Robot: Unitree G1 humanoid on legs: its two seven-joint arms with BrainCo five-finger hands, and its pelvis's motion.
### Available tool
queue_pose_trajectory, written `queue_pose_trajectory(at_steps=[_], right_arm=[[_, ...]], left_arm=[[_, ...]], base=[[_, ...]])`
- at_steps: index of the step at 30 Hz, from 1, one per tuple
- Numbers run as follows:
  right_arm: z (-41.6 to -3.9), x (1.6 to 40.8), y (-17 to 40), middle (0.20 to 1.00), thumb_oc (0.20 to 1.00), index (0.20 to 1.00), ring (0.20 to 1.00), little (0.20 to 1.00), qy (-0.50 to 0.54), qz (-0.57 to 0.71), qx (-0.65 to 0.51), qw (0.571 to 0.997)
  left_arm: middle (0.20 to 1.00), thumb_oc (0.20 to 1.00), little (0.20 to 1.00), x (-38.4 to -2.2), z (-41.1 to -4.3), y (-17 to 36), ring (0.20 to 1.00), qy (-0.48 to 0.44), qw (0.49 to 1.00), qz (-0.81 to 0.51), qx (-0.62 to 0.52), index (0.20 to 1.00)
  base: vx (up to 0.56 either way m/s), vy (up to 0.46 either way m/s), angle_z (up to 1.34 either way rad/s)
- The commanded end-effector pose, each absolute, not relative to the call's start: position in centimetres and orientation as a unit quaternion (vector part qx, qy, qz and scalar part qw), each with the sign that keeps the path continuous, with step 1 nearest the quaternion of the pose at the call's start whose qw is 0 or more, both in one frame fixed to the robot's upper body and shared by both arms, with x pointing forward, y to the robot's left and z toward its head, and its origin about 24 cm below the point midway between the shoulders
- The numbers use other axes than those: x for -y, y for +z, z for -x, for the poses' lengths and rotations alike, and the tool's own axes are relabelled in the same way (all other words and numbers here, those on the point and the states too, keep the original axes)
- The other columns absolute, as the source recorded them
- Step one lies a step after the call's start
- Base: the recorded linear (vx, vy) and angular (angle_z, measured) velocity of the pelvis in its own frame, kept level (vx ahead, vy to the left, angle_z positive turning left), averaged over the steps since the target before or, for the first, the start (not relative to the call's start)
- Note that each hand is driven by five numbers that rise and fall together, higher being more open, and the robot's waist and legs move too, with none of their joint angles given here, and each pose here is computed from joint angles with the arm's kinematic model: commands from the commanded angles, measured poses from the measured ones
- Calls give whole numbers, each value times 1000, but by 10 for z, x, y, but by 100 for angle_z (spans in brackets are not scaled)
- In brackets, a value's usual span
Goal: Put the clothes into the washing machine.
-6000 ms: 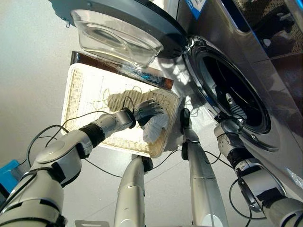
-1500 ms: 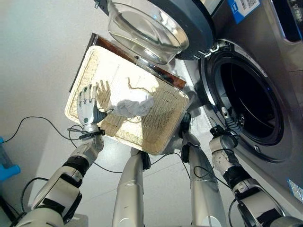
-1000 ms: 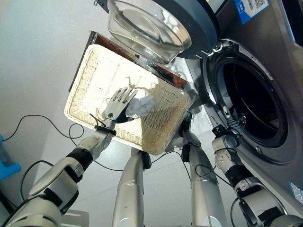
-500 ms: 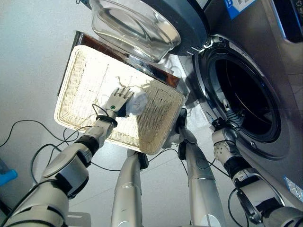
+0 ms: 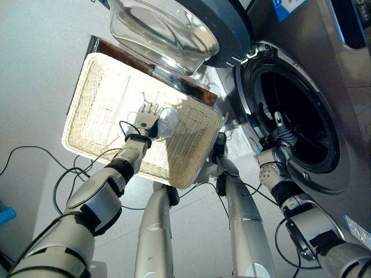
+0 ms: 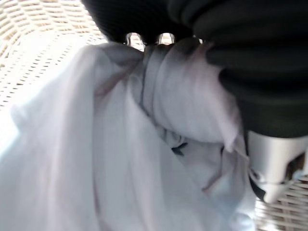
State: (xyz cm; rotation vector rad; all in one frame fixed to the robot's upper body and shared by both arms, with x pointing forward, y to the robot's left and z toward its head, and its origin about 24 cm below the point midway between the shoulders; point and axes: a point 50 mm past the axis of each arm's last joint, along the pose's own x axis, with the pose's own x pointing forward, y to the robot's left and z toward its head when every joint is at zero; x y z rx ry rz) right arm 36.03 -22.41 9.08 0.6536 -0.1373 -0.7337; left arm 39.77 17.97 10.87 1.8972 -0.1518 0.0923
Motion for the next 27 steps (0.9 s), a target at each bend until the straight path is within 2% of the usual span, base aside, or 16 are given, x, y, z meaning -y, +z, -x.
queue_pose_trajectory(at_steps=[1, 8, 12, 13, 18, 22, 23, 25, 27], right_arm=[[-356, 229, 92, 1000, 1000, 1000, 1000, 1000, -372, -361, 92, 850], [-353, 233, 88, 1000, 1000, 1000, 1000, 1000, -380, -365, 92, 845], [-351, 233, 86, 1000, 1000, 1000, 1000, 1000, -379, -357, 95, 848], [-349, 233, 87, 1000, 1000, 1000, 1000, 1000, -376, -346, 102, 853], [-347, 227, 94, 1000, 1000, 1000, 1000, 1000, -370, -321, 123, 863], [-344, 216, 101, 1000, 1000, 1000, 1000, 1000, -338, -290, 152, 883], [-343, 206, 109, 1000, 1000, 1000, 1000, 1000, -297, -264, 182, 900], [-341, 196, 116, 1000, 1000, 1000, 1000, 1000, -263, -240, 204, 912], [-333, 175, 124, 1000, 1000, 1000, 1000, 1000, -189, -181, 242, 934]], left_arm=[[200, 200, 200, -217, -389, 78, 200, -9, 517, -850, -100, 200], [200, 200, 200, -212, -390, 81, 200, -3, 513, -858, -36, 200], [200, 200, 200, -211, -388, 81, 200, 2, 529, -848, -5, 200], [200, 200, 200, -210, -387, 81, 200, 6, 549, -835, 10, 200], [200, 200, 200, -210, -385, 82, 200, 29, 588, -807, 47, 200], [200, 200, 200, -214, -382, 89, 200, 82, 657, -745, 80, 200], [200, 200, 200, -215, -380, 91, 200, 109, 688, -711, 96, 200], [200, 200, 200, -216, -378, 93, 200, 128, 718, -675, 106, 200], [200, 200, 200, -219, -373, 96, 200, 163, 780, -592, 121, 200]], base=[[-7, -55, -4], [0, 0, 0], [0, 0, 0], [0, 0, 0], [0, 1, 1], [0, 0, 0], [0, 0, 0], [0, 0, 0], [0, 0, 0]])
